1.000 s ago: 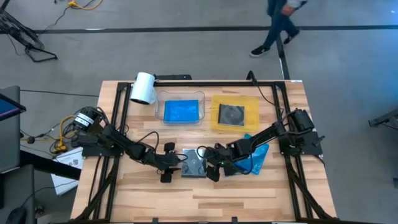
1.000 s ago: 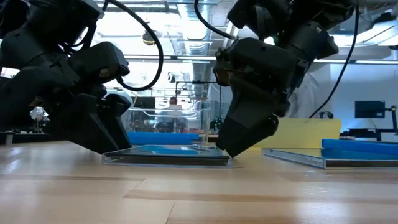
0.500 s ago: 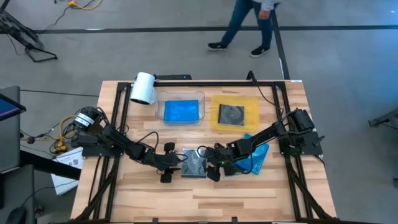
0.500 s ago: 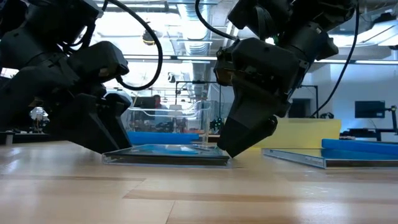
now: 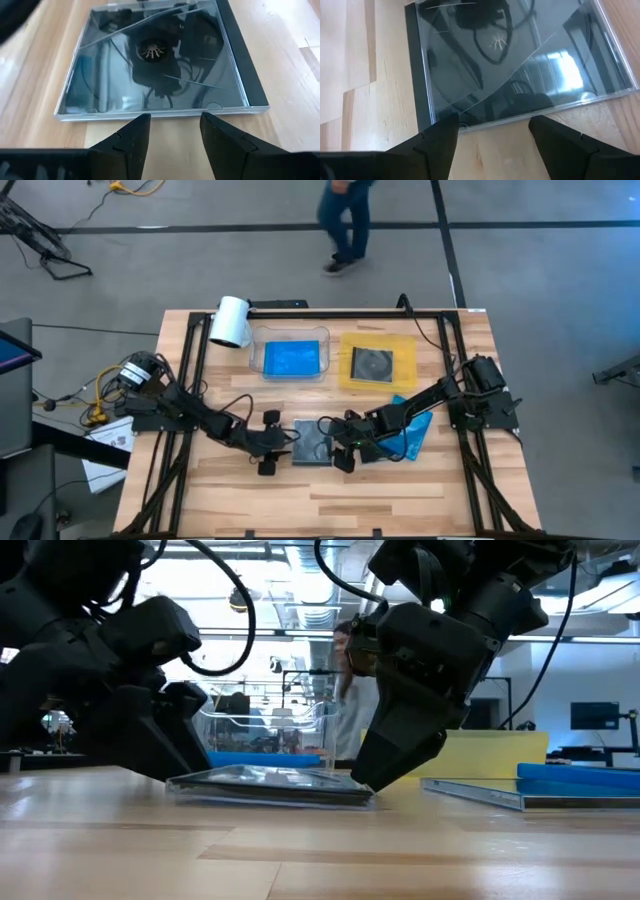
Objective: Pick & place jewel cases by type
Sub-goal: Put the left black CD case into the yellow bin
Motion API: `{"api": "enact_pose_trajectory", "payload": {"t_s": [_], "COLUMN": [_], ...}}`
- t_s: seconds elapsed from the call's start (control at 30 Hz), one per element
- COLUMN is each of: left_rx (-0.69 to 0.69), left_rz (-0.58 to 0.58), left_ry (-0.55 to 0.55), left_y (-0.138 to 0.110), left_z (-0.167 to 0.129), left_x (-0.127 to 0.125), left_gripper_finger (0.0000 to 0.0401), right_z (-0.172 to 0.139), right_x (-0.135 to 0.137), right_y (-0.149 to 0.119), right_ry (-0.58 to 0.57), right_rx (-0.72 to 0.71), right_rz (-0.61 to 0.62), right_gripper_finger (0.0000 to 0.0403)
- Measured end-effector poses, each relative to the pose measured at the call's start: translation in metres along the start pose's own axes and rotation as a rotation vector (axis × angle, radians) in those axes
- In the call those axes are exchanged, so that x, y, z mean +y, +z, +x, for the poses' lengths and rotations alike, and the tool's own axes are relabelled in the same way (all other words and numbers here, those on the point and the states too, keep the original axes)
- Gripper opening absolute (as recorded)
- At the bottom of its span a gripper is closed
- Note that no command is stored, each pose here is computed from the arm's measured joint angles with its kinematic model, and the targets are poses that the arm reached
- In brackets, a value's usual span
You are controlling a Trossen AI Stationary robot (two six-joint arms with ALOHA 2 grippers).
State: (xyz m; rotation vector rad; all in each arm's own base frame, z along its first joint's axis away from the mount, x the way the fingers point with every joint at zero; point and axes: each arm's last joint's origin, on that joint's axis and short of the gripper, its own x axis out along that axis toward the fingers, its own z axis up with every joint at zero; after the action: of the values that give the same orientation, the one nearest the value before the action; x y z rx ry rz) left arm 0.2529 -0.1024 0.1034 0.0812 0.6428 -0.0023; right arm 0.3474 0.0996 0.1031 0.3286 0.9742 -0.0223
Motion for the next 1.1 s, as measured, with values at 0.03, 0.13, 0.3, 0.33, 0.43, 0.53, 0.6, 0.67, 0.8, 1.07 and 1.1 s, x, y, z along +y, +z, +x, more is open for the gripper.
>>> {"api": "enact_pose_trajectory", "payload": {"t_s": [0.03, 0.13, 0.3, 0.33, 0.43, 0.53, 0.6, 0.67, 0.8, 1.07, 1.1], "left_rx": [-0.006, -0.016, -0.045, -0.050, -0.060, -0.077, -0.094, -0.115, -0.136, -0.086, -0.081], "left_rz": [0.003, 0.010, 0.025, 0.026, 0.034, 0.058, 0.087, 0.117, 0.171, 0.222, 0.226], "left_ry": [0.006, 0.014, 0.038, 0.043, 0.054, 0.081, 0.111, 0.145, 0.200, 0.226, 0.225], "left_y": [0.000, 0.000, 0.002, 0.002, 0.002, 0.003, 0.004, 0.005, 0.005, 0.000, -0.001], "left_z": [-0.001, -0.002, -0.004, -0.005, -0.006, -0.008, -0.010, -0.012, -0.016, -0.015, -0.015], "left_x": [-0.001, -0.004, -0.009, -0.010, -0.012, -0.016, -0.019, -0.023, -0.029, -0.026, -0.026], "left_gripper_finger": [0.0171, 0.0171, 0.0171, 0.0171, 0.0171, 0.0171, 0.0171, 0.0171, 0.0171, 0.0171, 0.0171], "right_z": [0.000, 0.000, 0.000, 0.000, 0.000, 0.000, 0.000, 0.000, 0.000, 0.000, 0.000], "right_x": [0.000, 0.002, 0.002, 0.002, 0.002, 0.002, 0.002, 0.002, 0.003, 0.004, 0.004], "right_y": [0.000, -0.001, -0.002, -0.002, -0.002, -0.002, -0.002, -0.002, -0.002, 0.000, 0.000], "right_ry": [0.000, 0.002, 0.000, 0.000, 0.000, 0.001, 0.003, 0.007, 0.009, 0.042, 0.047], "right_rx": [0.001, 0.003, 0.003, 0.004, 0.004, 0.005, 0.006, 0.008, 0.009, 0.000, -0.003], "right_rz": [0.000, -0.007, -0.014, -0.014, -0.014, -0.016, -0.023, -0.028, -0.030, -0.038, -0.038], "right_gripper_finger": [0.0249, 0.0249, 0.0249, 0.0249, 0.0249, 0.0249, 0.0249, 0.0249, 0.0249, 0.0249, 0.0249]}}
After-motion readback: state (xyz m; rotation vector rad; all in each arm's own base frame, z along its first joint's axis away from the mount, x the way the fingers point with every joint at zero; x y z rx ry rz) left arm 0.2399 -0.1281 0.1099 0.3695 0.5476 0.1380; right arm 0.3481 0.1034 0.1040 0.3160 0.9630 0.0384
